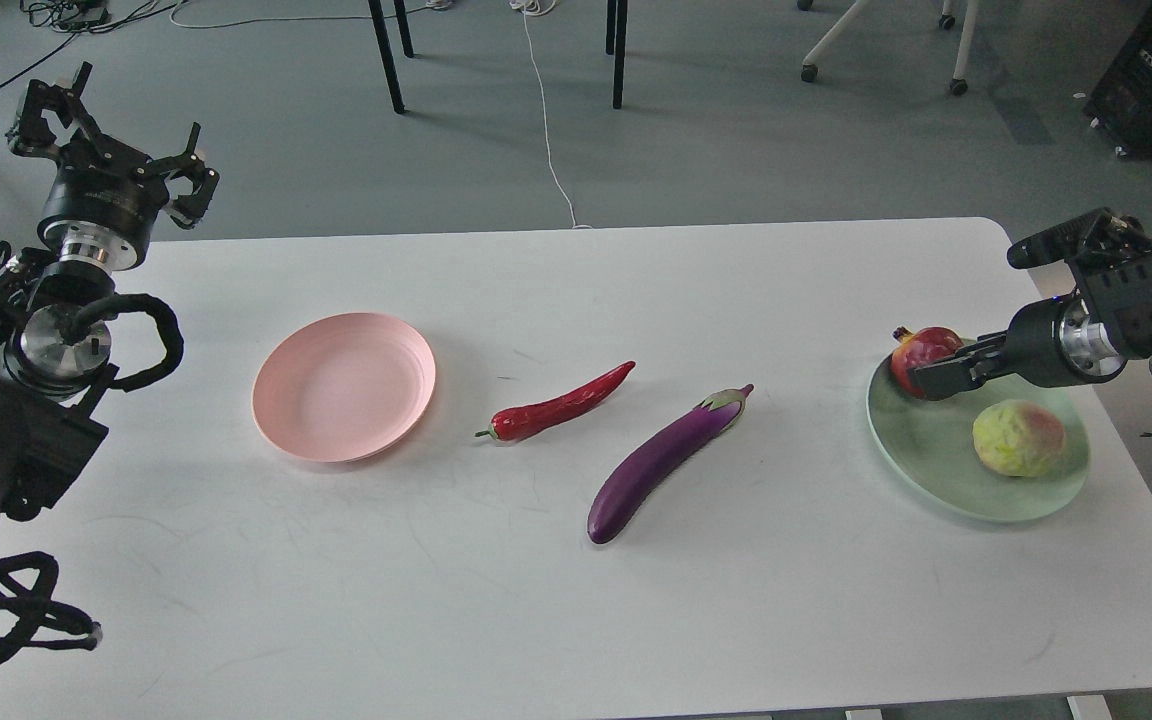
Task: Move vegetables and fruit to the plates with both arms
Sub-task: 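Lift the apple onto the green plate beside the peach and release, then withdraw the right arm and swing the left arm over the table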
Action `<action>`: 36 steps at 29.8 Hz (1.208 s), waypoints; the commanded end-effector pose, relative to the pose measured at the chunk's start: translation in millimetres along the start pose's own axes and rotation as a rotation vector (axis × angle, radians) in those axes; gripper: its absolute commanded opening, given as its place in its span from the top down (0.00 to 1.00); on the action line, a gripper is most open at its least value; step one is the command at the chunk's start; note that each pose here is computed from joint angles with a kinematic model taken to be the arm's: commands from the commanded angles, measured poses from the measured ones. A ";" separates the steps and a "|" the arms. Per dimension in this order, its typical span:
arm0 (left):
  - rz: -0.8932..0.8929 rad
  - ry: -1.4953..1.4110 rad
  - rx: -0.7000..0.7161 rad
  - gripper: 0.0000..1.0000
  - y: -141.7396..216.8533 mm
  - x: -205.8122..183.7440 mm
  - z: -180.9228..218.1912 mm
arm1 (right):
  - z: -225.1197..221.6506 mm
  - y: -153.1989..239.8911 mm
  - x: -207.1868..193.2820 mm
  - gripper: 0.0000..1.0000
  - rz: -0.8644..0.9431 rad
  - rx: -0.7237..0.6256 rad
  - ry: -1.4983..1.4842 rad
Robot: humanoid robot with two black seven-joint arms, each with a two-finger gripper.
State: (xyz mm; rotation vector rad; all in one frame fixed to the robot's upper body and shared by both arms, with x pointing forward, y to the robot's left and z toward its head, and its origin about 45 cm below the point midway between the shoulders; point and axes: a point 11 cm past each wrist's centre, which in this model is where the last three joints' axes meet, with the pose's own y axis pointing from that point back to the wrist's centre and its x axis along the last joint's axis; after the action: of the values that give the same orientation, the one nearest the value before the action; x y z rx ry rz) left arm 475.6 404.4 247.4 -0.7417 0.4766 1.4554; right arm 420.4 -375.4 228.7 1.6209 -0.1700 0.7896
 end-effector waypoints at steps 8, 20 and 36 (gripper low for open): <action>-0.102 -0.140 0.106 0.02 -19.7 -33.1 4.8 | -24.2 35.1 106.7 0.01 0.492 0.269 -0.460; -0.672 -0.737 0.370 0.02 -19.3 -174.0 -35.8 | 4.3 57.8 114.7 0.01 0.864 0.687 -1.317; -1.430 -1.539 0.401 0.02 97.3 -258.0 -189.2 | 116.6 80.9 -6.5 0.01 1.155 0.931 -1.966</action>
State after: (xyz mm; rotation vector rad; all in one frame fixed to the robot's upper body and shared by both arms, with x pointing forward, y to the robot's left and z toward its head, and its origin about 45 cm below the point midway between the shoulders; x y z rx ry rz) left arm 401.4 97.0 305.5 0.3938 -0.6935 0.2882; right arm 433.1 -485.0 297.1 2.4959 -2.5352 -0.3900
